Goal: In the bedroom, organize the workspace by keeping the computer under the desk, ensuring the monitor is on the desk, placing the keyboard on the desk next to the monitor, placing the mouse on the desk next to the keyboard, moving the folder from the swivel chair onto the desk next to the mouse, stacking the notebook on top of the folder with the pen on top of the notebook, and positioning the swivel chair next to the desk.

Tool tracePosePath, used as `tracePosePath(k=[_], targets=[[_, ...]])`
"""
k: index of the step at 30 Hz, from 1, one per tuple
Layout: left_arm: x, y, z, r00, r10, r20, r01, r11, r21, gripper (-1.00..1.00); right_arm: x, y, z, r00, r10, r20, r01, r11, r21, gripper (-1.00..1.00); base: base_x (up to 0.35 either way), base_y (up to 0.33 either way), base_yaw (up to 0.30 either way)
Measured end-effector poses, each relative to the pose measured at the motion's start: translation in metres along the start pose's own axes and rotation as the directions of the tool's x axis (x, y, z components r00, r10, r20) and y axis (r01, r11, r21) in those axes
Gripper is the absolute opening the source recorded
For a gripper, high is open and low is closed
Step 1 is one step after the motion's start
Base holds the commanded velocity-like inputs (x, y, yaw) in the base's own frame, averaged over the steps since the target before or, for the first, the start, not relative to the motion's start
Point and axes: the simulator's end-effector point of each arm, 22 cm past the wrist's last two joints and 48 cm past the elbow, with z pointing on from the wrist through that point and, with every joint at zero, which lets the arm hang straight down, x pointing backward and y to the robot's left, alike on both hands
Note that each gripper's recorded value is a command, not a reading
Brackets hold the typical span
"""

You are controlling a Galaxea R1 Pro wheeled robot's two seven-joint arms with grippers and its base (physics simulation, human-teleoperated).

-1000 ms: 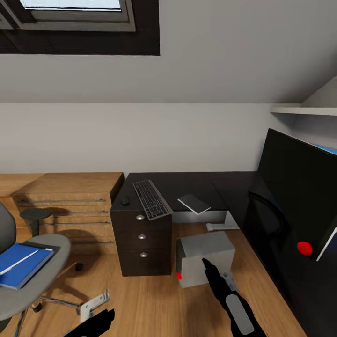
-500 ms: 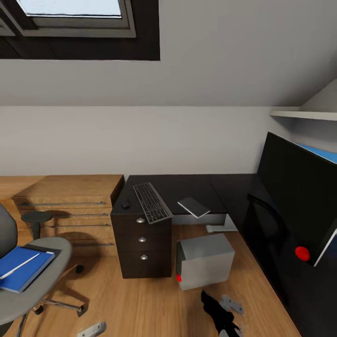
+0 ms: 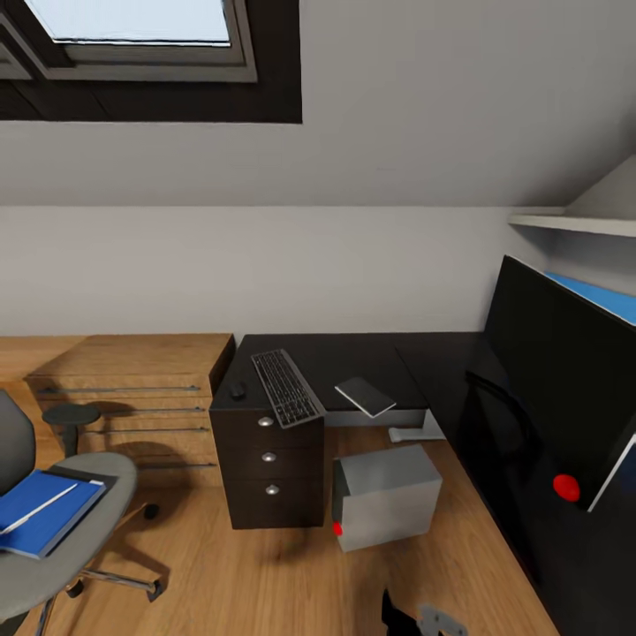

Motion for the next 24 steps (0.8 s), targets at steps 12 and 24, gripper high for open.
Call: tracePosePath(k=[12,24], targets=[[-0.009,-0.005,-0.015,1.0,0.005,0.002,-0.005,0.999,0.041,1.0,-0.004,0.026,-0.019,0.983,-0.184,0.014,0.185,0.977,-0.106,1.0,0.0,0.0,0.0],[-0.02,-0.005,-0.03,1.0,0.005,0.002,-0.005,0.999,0.044,1.0,-0.016,0.038,-0.031,0.97,-0.242,0.019,0.242,0.96,-0.142,1.0,0.0,0.0,0.0]])
